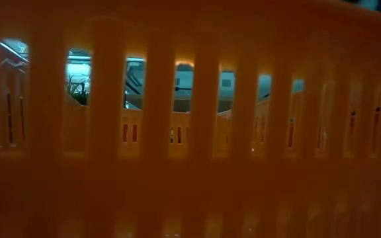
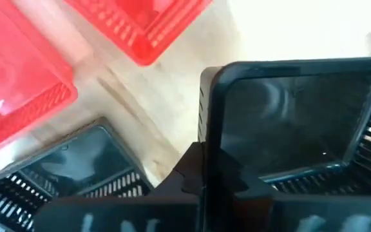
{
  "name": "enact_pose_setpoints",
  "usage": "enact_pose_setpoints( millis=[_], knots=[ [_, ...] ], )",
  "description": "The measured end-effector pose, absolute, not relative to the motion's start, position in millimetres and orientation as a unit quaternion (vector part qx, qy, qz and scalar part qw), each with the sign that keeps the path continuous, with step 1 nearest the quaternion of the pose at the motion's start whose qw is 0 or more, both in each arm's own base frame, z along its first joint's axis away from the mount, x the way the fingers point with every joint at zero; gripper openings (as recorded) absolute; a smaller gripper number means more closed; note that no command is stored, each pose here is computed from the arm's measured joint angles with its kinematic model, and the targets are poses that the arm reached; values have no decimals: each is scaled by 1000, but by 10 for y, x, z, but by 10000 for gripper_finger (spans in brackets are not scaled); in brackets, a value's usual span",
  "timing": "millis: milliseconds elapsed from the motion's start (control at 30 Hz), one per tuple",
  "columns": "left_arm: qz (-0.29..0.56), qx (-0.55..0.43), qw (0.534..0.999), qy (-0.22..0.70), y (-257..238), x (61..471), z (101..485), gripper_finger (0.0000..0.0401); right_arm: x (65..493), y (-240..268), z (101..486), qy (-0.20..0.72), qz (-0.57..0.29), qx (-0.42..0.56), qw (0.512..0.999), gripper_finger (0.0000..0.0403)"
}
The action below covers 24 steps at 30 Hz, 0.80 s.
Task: Stack baskets on shelf by color
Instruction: Put the top black bin on the shelf
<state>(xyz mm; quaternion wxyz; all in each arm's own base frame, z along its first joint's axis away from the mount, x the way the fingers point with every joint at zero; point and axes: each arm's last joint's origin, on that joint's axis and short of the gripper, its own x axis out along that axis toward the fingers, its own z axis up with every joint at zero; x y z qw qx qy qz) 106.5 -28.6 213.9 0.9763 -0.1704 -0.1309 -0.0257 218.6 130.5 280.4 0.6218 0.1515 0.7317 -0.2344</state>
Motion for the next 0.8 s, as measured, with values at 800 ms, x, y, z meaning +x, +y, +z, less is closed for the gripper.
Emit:
enact_pose_setpoints(
  millis=[800],
  knots=[
    [-25, -169, 977, -129, -286, 1066, 2135, 118, 2795, 345, 3778, 546, -171, -206, 794, 0]
  ],
)
